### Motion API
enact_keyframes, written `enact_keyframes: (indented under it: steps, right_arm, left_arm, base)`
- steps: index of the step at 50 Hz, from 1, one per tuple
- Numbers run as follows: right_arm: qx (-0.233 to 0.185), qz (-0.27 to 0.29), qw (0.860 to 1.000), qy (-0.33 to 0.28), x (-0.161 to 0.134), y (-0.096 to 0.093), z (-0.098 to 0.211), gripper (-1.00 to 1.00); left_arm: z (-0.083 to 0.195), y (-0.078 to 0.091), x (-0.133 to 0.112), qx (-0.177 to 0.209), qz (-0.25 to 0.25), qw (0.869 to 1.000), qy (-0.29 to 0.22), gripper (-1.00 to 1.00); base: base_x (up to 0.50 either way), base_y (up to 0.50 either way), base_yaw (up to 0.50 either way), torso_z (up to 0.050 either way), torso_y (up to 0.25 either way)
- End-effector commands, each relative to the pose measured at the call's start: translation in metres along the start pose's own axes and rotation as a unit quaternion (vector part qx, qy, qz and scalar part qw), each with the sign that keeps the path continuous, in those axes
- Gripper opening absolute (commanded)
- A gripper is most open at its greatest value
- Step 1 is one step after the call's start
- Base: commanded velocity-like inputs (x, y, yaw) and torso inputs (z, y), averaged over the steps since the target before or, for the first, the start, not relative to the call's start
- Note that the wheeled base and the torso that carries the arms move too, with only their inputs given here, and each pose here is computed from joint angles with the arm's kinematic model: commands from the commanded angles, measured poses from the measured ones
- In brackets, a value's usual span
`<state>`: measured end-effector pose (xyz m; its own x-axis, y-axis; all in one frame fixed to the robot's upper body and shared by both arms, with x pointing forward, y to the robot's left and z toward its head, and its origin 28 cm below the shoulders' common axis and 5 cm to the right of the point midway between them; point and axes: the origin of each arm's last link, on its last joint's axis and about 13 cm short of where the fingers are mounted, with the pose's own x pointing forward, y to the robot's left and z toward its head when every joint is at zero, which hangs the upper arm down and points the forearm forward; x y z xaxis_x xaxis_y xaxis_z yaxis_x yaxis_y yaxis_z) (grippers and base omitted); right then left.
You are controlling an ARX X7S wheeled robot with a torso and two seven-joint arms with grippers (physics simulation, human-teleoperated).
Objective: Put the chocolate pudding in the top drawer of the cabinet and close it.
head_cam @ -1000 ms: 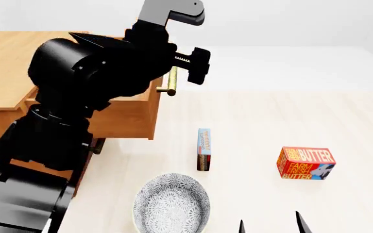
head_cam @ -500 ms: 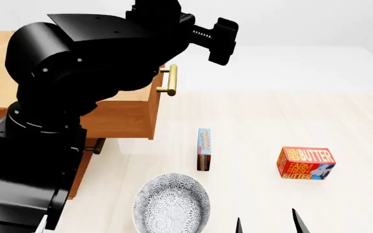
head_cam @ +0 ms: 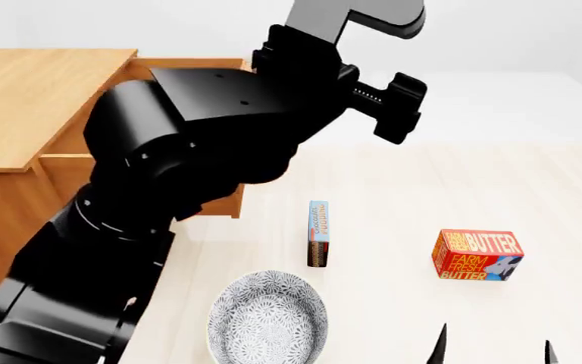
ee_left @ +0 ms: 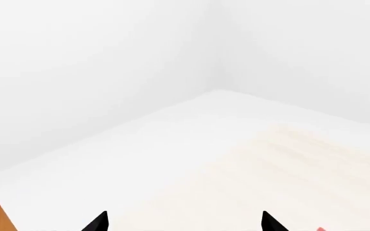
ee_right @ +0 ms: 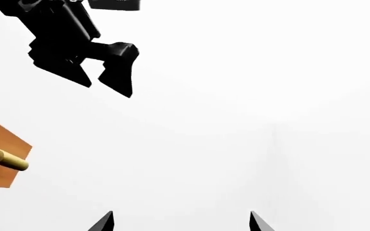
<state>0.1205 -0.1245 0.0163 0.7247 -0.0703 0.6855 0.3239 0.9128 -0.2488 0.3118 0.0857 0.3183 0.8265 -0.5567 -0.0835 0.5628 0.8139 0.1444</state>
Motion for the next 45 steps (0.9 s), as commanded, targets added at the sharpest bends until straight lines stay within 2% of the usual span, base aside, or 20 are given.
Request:
enact_keyframes:
  steps: [1, 15, 24, 45]
  right_arm:
    - [-0.085, -0.043, 0.995, 0.031, -0.006, -0.015, -0.005, 1.00]
    - [-0.069, -0.042, 0.996, 0.037, -0.008, -0.012, -0.010, 1.00]
    - [-0.066, -0.037, 0.997, 0.031, -0.011, -0.012, -0.007, 1.00]
    - [-0.067, -0.022, 0.997, 0.013, -0.012, -0.013, -0.003, 1.00]
  left_arm:
    - [-0.005, -0.008, 0.011, -0.006, -0.006, 1.000, 0.005, 1.00]
    - [-0.029, -0.026, 0.039, -0.014, -0.016, 0.999, 0.039, 1.00]
    - [-0.045, -0.030, 0.054, -0.019, -0.003, 0.997, 0.069, 1.00]
    - [-0.067, -0.032, 0.058, -0.014, 0.008, 0.994, 0.104, 1.00]
  base:
    - [0.00, 0.00, 0.00, 0.000, 0.000]
    - [0.00, 0.00, 0.00, 0.000, 0.000]
    - [0.00, 0.00, 0.00, 0.000, 0.000]
    - [0.00, 0.00, 0.00, 0.000, 0.000]
